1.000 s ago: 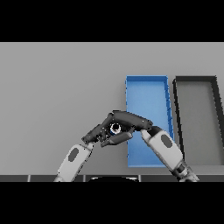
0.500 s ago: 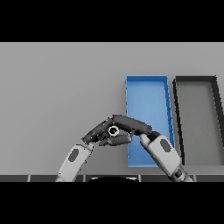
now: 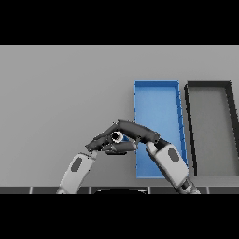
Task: Pick up the blue pipe and place it into the blue bin.
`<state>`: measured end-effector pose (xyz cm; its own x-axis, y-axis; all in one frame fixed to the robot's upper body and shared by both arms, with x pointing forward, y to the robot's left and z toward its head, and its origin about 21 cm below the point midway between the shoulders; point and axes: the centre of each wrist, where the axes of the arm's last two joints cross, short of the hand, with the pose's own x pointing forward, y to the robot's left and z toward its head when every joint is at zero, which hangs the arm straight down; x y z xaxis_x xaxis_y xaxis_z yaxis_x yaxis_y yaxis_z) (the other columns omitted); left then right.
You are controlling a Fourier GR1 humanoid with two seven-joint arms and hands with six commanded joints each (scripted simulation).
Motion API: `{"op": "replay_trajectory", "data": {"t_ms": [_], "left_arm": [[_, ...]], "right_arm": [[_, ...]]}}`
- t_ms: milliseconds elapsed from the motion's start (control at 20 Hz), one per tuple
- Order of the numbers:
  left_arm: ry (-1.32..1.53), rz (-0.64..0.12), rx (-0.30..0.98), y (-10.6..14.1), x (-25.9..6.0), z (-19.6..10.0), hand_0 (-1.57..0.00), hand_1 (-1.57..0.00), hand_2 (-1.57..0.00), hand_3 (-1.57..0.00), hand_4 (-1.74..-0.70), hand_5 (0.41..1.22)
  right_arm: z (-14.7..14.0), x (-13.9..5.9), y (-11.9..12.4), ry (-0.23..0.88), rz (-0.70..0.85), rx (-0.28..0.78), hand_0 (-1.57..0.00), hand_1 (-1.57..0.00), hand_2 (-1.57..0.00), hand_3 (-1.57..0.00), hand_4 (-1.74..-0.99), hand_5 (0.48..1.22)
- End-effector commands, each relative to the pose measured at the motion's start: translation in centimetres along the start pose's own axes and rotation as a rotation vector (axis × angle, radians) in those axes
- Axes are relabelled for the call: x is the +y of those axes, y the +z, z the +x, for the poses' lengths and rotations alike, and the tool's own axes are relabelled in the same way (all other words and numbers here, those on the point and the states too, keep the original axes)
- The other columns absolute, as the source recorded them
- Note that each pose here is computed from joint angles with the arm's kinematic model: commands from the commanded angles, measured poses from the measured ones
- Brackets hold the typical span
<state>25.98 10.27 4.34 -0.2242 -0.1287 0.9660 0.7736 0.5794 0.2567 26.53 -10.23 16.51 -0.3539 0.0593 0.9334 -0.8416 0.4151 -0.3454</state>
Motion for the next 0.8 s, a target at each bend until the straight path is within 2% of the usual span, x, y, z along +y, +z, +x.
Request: {"op": "replay_trajectory", "data": {"t_ms": [0,150,300,450,550,650,750], "left_arm": [[0.004,0.003,0.016,0.1,0.2,0.1,-0.16,-0.15,-0.14,-0.11,-1.01,0.785],[0.020,0.017,0.023,0.1,-0.1,-0.3,-0.08,-0.07,-0.07,-0.06,-0.97,0.642],[0.031,0.036,0.051,0.1,-0.2,-0.5,-0.04,-0.04,-0.04,-0.03,-0.97,0.557],[0.032,0.041,0.056,0.1,0.0,-0.4,-0.02,-0.02,-0.02,-0.01,-0.97,0.519],[0.024,0.046,0.078,-0.3,-0.2,-0.5,-0.01,-0.01,-0.01,-0.01,-0.97,0.501],[0.031,0.044,0.093,0.1,-0.4,-0.9,-0.01,-0.01,-0.01,-0.01,-0.97,0.489],[0.022,0.039,0.094,0.1,-0.5,-0.9,0.00,0.00,0.00,0.00,-0.97,0.479]], "right_arm": [[0.0,-0.2,0.3,-0.001,-0.012,-0.018,-1.57,-1.57,-1.57,-1.57,-1.499,1.218],[0.1,0.0,0.3,0.008,-0.012,-0.015,-1.57,-1.57,-1.57,-1.57,-1.499,1.220],[0.2,-0.2,0.2,0.001,-0.017,-0.037,-1.57,-1.57,-1.57,-1.57,-1.498,1.220],[1.2,-0.7,0.0,-0.041,-0.039,-0.088,-1.57,-1.57,-1.57,-1.57,-1.496,1.221],[2.5,-2.1,-0.4,-0.067,-0.042,-0.060,-1.57,-1.57,-1.57,-1.57,-1.495,1.221],[4.1,-2.7,-0.4,-0.132,-0.059,-0.094,-1.57,-1.57,-1.57,-1.57,-1.494,1.221],[5.9,-4.4,-0.3,-0.150,-0.084,-0.119,-1.57,-1.57,-1.57,-1.57,-1.495,1.221]]}}
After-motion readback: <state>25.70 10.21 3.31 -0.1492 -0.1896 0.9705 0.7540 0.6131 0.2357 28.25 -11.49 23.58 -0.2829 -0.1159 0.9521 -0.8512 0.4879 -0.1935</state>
